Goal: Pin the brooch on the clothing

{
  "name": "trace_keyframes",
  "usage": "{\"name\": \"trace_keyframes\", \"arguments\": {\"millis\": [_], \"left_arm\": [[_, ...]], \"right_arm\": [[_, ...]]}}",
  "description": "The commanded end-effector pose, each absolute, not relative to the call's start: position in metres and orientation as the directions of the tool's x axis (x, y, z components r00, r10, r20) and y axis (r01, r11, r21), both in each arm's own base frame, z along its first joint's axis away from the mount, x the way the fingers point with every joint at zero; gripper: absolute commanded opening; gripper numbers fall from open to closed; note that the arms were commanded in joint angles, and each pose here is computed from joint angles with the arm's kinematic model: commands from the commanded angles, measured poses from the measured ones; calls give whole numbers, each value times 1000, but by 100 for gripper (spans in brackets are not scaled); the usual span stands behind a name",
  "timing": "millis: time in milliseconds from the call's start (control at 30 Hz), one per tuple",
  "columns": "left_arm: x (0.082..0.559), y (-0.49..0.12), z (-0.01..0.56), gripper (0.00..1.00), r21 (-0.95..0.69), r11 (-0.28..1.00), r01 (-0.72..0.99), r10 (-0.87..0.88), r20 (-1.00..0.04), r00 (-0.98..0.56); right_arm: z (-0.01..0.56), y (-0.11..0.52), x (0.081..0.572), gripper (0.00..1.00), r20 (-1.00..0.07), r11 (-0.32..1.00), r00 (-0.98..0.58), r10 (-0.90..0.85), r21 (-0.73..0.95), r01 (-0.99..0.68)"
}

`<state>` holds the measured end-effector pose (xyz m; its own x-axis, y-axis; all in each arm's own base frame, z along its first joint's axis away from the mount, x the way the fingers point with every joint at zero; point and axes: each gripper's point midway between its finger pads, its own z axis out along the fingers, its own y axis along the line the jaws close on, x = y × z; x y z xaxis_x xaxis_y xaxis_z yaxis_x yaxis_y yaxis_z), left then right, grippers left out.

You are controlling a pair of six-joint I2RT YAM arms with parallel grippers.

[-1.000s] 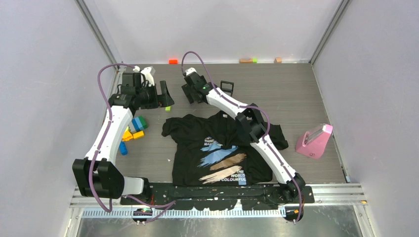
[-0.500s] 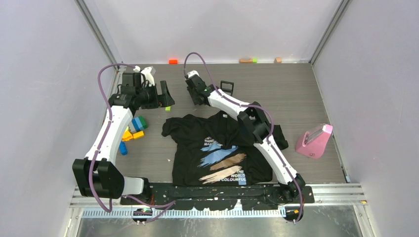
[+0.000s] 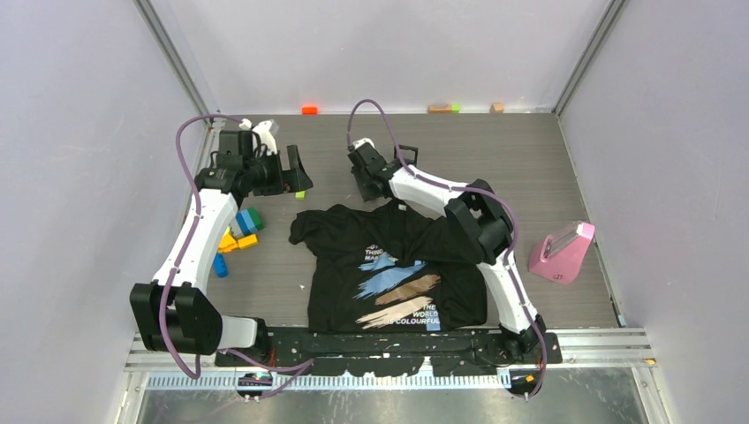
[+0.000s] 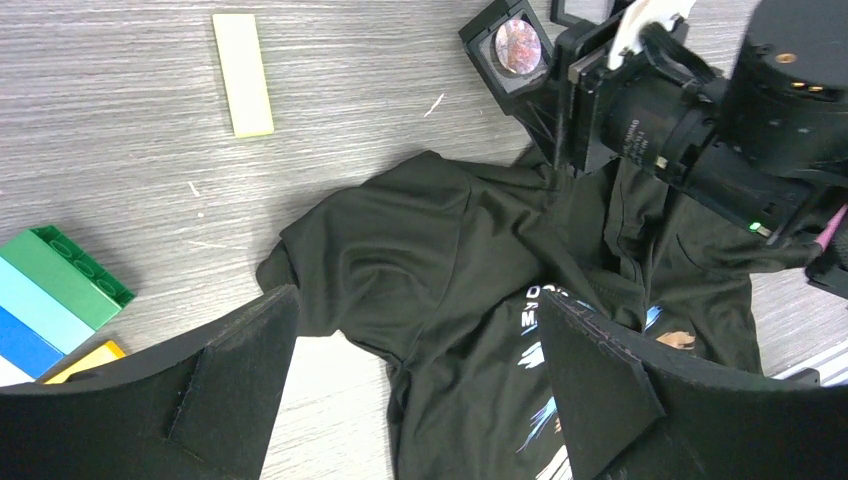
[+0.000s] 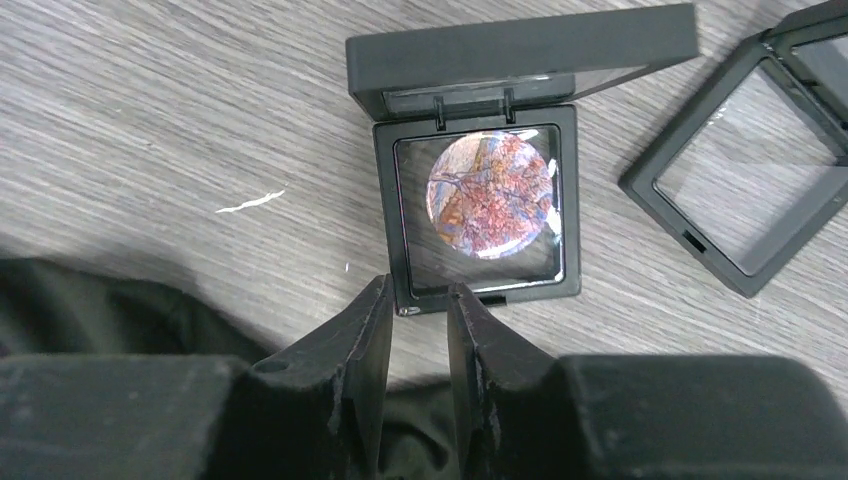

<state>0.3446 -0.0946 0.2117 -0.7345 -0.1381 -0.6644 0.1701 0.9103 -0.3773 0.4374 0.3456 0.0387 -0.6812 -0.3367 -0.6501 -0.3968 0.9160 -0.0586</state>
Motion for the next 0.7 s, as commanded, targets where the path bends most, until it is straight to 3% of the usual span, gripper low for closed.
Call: {"name": "trace_keyframes", "arguments": {"millis": [0, 233, 667], "left_arm": [[347, -99, 216, 91, -393, 899, 193, -140, -676, -723], [347, -100, 218, 91, -396, 897, 197, -142, -679, -720], [346, -100, 218, 91, -394, 898, 197, -141, -680, -719]], "right_arm": [[107, 352, 442, 32, -753, 928, -611, -244, 2, -373], [119, 350, 454, 40, -775, 930, -574, -263, -45, -366], [85, 354, 481, 49, -735, 925, -594, -328, -122, -361]]}}
